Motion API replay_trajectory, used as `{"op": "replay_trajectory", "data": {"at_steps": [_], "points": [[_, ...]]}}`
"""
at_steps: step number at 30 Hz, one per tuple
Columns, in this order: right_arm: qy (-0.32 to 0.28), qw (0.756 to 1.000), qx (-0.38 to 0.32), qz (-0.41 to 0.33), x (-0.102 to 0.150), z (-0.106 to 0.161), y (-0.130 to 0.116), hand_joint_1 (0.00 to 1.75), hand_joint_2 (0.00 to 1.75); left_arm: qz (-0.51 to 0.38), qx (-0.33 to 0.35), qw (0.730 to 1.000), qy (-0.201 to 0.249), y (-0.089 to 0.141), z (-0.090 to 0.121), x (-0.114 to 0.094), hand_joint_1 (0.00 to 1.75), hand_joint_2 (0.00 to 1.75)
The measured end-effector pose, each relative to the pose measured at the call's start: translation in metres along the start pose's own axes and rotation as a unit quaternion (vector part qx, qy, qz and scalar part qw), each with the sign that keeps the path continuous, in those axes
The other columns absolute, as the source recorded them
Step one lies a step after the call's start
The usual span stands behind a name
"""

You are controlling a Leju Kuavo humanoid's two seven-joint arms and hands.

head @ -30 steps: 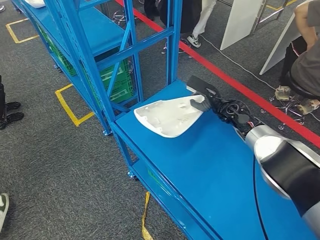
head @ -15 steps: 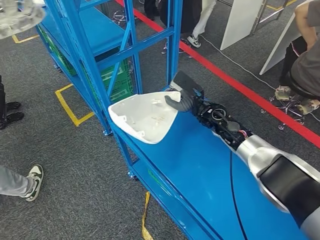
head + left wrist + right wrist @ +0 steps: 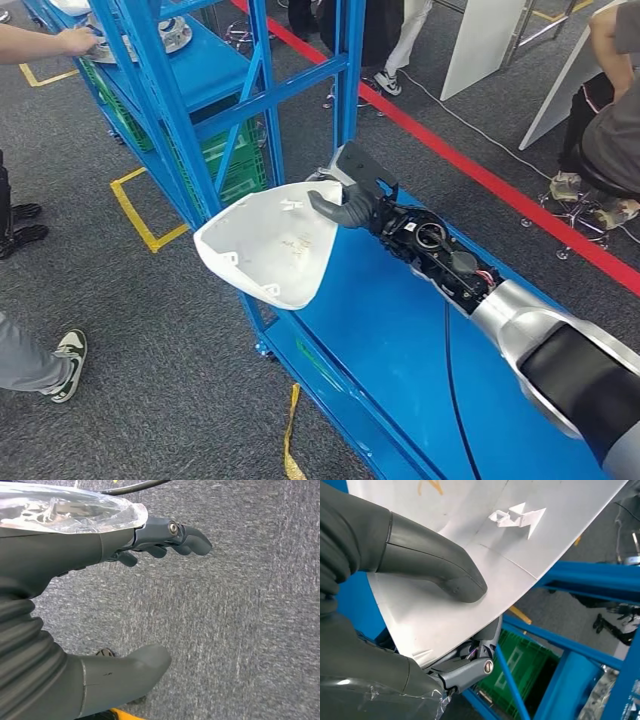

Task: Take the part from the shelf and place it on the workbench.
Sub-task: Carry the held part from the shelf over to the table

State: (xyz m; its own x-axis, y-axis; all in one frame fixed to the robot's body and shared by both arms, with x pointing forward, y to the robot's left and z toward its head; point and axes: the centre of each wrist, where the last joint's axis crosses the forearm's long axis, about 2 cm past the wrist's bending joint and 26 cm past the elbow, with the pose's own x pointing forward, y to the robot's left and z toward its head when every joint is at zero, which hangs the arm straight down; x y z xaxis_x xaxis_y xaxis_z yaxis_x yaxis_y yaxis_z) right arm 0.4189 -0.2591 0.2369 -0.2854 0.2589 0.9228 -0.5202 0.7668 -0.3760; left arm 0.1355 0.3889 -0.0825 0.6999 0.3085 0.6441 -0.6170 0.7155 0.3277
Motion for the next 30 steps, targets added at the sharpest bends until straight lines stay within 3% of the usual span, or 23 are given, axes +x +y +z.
{"op": "replay_trajectory", "data": {"at_steps": [12,30], "points": [[-0.051,0.998,0.029,-0.006,0.03,0.003,0.018,1.75,1.75,0.014,-0.026,0.999,-0.017,0.001,0.001,-0.004,0.0,1.75],[-0.085,0.994,0.064,-0.017,0.04,0.017,0.03,1.75,1.75,0.002,-0.022,1.0,-0.016,0.002,0.0,-0.004,0.0,1.75]]}}
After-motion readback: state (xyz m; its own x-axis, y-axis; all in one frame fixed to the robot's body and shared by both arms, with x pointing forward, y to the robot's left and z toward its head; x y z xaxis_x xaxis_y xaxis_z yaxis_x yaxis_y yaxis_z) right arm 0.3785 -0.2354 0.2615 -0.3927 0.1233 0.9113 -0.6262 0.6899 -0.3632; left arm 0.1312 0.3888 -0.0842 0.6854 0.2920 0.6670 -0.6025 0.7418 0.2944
